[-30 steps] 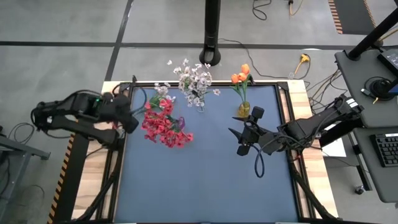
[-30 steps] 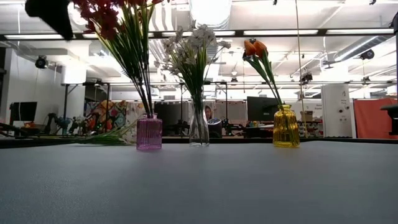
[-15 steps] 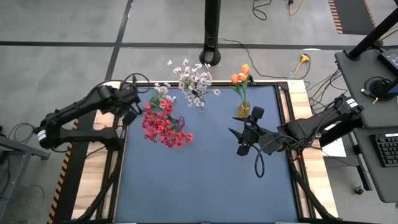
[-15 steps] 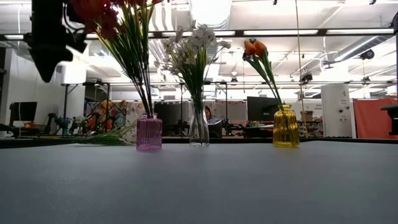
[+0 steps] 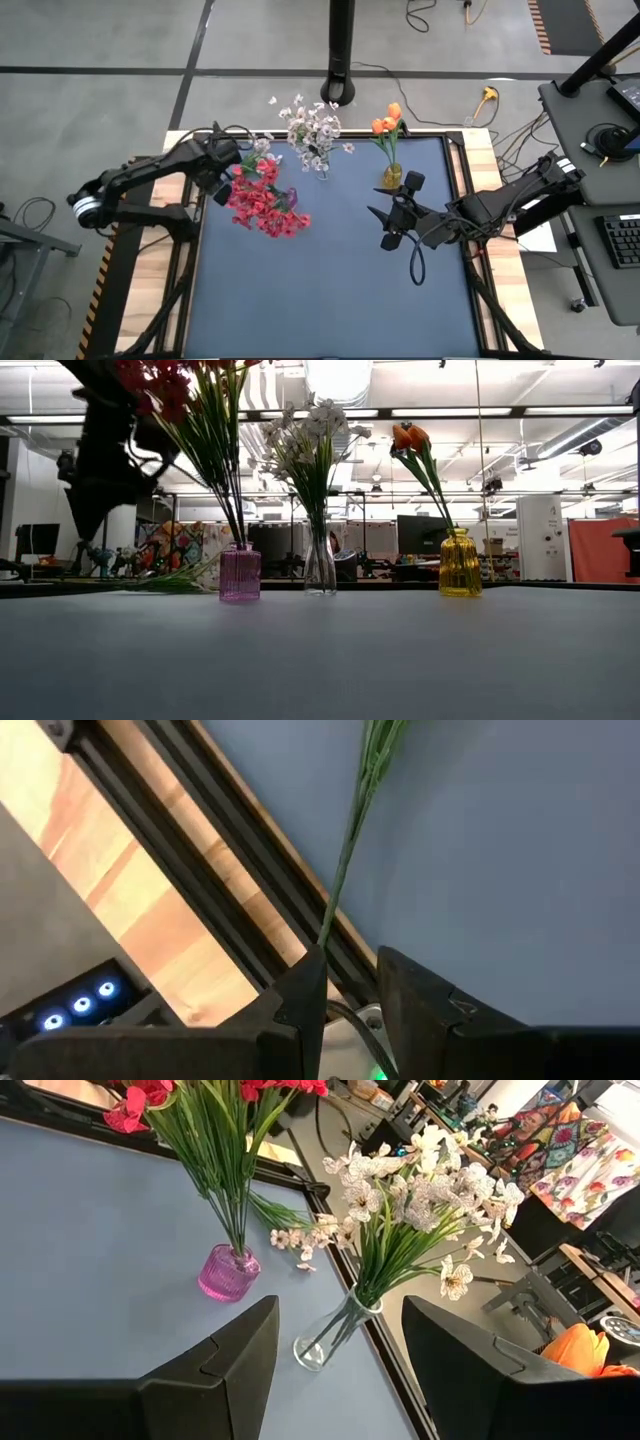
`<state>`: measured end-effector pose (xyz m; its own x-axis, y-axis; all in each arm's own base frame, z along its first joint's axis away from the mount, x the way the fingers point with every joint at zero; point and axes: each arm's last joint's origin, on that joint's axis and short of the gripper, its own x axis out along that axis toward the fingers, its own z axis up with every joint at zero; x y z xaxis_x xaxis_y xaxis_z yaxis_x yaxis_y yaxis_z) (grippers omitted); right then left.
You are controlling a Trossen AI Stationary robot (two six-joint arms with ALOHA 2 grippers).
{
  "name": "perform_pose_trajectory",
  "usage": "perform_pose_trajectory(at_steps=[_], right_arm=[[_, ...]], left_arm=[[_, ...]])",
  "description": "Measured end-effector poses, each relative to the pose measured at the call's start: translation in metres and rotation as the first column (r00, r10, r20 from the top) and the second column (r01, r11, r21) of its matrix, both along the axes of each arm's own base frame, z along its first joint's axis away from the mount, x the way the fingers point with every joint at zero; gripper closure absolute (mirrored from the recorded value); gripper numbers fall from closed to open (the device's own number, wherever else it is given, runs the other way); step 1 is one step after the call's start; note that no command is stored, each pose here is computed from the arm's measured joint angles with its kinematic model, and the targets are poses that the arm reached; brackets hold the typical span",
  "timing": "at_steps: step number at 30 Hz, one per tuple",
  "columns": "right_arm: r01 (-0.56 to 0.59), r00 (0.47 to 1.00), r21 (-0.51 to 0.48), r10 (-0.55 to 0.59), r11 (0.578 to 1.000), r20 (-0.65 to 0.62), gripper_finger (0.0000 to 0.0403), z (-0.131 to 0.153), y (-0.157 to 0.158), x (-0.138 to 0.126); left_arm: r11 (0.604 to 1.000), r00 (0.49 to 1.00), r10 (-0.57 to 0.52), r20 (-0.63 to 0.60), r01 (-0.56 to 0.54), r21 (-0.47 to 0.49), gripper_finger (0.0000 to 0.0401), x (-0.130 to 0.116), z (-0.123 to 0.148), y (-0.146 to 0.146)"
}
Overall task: Sort flowers into vase by color
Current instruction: Put the white flower into the transparent vase
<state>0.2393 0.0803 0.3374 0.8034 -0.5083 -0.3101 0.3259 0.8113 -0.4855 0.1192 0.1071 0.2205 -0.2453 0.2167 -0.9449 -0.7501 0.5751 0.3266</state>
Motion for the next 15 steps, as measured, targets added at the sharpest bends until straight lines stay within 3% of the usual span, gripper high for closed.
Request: perform_pose_trajectory(at_steps=[10, 15], right_arm=[[0.002, 1.000, 0.004, -0.002, 1.000, 0.000, 0.0197, 0.000, 0.000, 0.000], [0.002, 1.000, 0.003, -0.002, 1.000, -0.003, 0.0197, -0.001, 0.000, 0.000]], left_arm=[[0.997, 0.997, -0.024, -0.069, 0.019, -0.071, 0.0325, 0.014, -0.024, 0.017], [0.999, 0.996, -0.054, -0.069, 0.053, -0.009, 0.0325, 0.021, -0.032, 0.025]])
